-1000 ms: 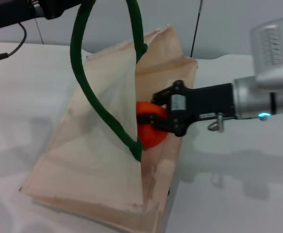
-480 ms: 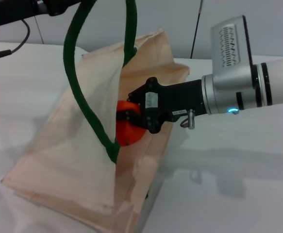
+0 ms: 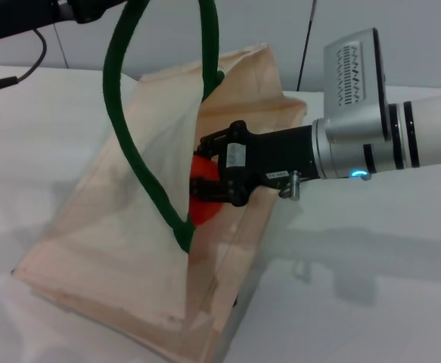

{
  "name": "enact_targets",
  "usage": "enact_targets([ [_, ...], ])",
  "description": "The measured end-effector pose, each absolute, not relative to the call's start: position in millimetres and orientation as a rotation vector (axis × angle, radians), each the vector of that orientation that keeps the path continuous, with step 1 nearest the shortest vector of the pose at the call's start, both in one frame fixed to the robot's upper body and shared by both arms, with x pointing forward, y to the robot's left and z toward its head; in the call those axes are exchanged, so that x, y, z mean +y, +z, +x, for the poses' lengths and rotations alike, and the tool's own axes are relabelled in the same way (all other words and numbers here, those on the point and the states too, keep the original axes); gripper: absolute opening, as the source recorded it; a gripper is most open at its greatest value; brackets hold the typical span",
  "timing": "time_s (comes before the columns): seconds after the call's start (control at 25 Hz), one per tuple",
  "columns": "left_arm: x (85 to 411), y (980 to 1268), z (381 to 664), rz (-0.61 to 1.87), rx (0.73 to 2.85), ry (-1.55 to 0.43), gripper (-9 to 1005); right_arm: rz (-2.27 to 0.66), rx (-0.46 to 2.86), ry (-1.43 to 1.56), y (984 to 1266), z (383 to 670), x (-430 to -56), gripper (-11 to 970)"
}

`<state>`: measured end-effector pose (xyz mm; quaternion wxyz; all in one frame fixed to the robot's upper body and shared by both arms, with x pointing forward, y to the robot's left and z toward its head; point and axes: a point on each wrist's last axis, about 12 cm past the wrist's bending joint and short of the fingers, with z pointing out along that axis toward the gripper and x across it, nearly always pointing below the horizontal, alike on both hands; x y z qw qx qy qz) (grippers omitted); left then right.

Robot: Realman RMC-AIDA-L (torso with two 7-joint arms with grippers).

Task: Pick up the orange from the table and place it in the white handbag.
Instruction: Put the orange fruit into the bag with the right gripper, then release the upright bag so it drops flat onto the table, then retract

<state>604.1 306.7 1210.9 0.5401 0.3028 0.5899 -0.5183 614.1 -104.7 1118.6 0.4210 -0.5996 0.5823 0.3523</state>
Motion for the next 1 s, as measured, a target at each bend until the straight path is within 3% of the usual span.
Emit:
enact_targets([
  [0.72,308,1210,603,0.71,1.4,-1.228,141,-1.45,1.499,0.855,1115,618,-110,868],
  [1.0,312,1205,604,0.681,1.432,-1.2,141,-1.356,1.575,0.774,1107,624,-143,891],
])
